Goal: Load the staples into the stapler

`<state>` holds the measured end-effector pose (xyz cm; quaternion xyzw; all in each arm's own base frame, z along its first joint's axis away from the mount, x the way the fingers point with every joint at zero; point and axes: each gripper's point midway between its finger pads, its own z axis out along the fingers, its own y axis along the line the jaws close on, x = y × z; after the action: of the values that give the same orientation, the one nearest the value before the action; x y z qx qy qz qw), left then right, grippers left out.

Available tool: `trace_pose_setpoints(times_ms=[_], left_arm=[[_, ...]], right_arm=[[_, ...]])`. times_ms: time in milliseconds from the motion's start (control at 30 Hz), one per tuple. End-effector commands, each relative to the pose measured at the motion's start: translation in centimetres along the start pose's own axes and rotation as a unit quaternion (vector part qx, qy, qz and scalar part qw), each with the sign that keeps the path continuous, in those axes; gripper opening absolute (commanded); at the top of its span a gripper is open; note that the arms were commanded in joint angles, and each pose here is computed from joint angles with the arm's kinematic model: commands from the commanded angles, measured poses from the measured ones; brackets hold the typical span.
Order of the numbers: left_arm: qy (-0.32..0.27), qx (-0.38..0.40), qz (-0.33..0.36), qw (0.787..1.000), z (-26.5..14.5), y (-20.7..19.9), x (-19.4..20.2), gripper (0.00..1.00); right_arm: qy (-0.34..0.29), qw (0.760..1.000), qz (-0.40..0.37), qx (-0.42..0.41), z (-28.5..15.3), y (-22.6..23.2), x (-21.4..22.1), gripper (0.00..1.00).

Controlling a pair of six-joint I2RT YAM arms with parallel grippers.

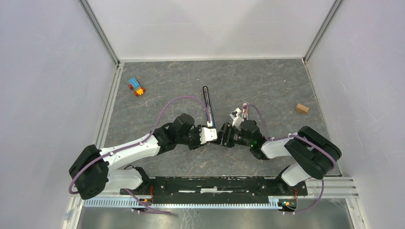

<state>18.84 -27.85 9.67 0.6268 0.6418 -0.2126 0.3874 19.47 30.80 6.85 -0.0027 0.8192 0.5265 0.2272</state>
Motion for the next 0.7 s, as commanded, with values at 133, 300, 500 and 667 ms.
trace_pose_setpoints(times_ms=[133,300,500,667], left_arm=[[0.012,-0.008,0.040,0.999,0.7,0.7,0.4,0.43],[0.010,-0.004,0.034,0.999,1.2,0.7,0.2,0.43],[0.000,-0.003,0.033,0.999,1.2,0.7,-0.3,0.43],[-0.013,-0.004,0.035,0.999,1.0,0.7,-0.8,0.43]], right_arm=[[-0.032,0.999,-0.033,-0.015,-0.7,1.5,-2.7,0.65],[-0.042,0.998,-0.039,-0.027,-1.7,1.7,-2.7,0.65],[-0.042,0.998,-0.040,-0.035,-1.7,2.3,-2.9,0.66],[-0.035,0.998,-0.030,-0.050,-1.2,2.9,-2.7,0.66]])
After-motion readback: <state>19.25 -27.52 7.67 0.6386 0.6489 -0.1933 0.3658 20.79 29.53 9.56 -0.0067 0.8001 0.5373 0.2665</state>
